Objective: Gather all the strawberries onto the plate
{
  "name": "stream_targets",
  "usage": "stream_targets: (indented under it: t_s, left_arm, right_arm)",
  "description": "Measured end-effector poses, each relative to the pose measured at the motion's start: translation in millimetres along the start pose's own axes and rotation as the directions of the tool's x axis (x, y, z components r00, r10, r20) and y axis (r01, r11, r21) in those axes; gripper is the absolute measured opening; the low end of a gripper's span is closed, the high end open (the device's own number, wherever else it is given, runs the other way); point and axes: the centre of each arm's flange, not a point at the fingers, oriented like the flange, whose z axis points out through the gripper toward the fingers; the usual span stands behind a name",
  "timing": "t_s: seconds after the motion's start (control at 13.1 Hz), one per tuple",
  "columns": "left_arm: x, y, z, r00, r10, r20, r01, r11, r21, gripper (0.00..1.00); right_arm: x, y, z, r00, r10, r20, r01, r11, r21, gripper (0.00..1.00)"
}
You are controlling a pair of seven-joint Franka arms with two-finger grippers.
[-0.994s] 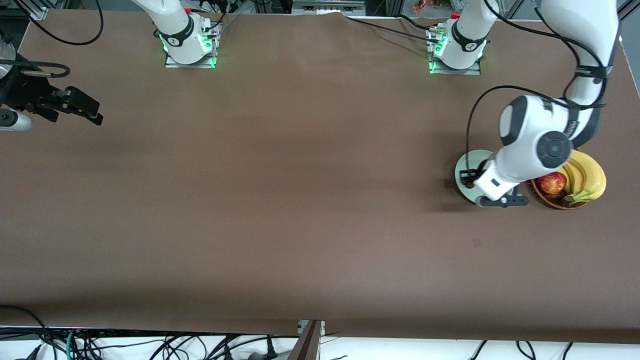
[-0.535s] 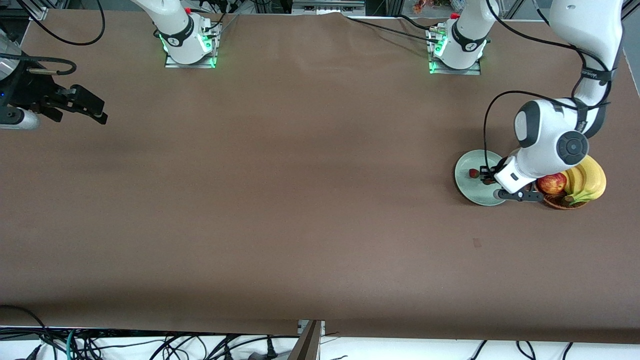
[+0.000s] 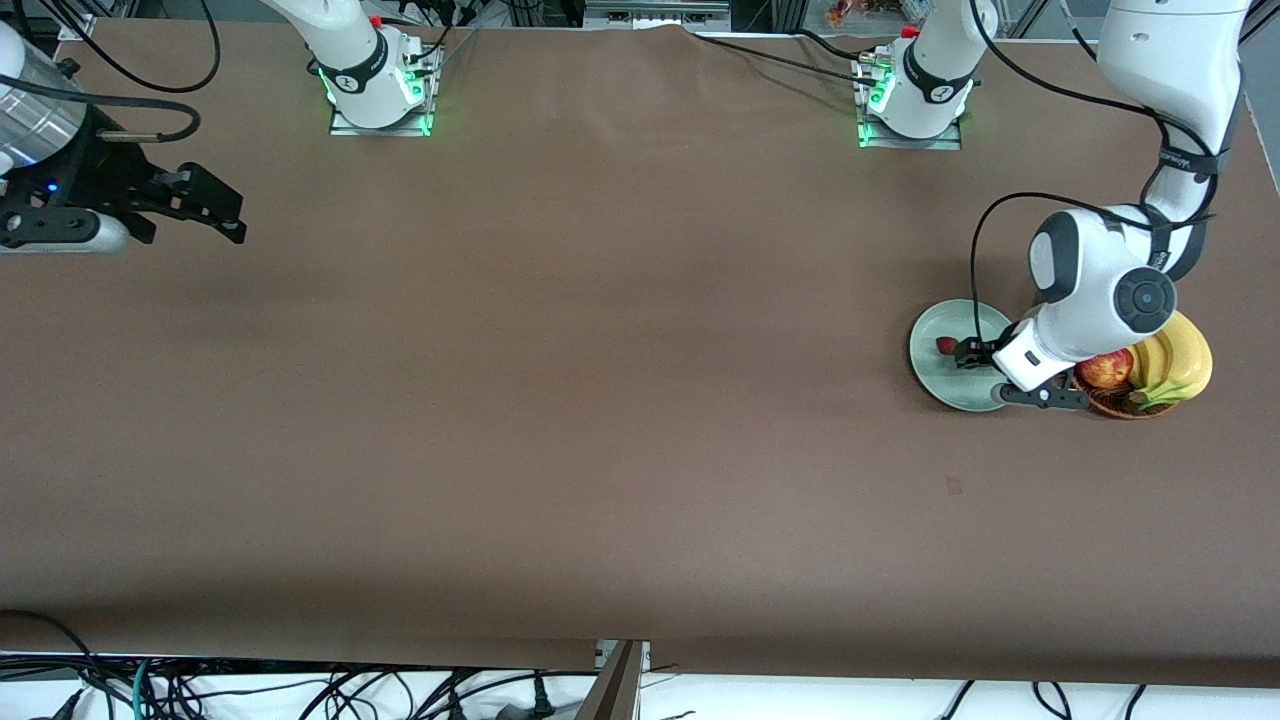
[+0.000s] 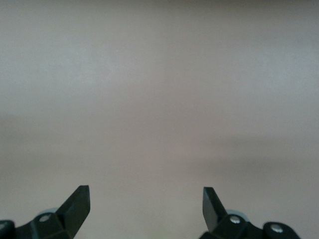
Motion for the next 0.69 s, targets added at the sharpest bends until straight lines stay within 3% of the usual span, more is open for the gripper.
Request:
stream_targets:
  t_s: [0.08, 0.15, 0.31, 0.69]
  left_arm:
    - [1, 1, -18, 1.000, 0.001, -0.010, -0.001, 1.000, -0.002, 0.99]
    - [1, 1, -41, 1.000, 0.003, -0.022, -0.003, 1.000, -0.005, 1.00]
    - [-5, 5, -87, 0.999, 0.008, -0.034, -0.008, 1.000, -0.014, 1.00]
    - [-32, 21, -217, 0.999, 0.041, 0.026, -0.039, 0.998, -0.048, 1.00]
  right_arm:
    - [0, -2, 0, 1.000, -0.004, -0.003, 0.004, 1.000, 0.000, 1.00]
    - [0, -2, 0, 1.000, -0.004, -0.005, 0.004, 1.000, 0.000, 1.00]
    - [1, -1, 0, 1.000, -0.002, -0.006, 0.002, 1.000, 0.000, 1.00]
    - [1, 0, 0, 1.000, 0.000, -0.008, 0.000, 1.000, -0.001, 1.00]
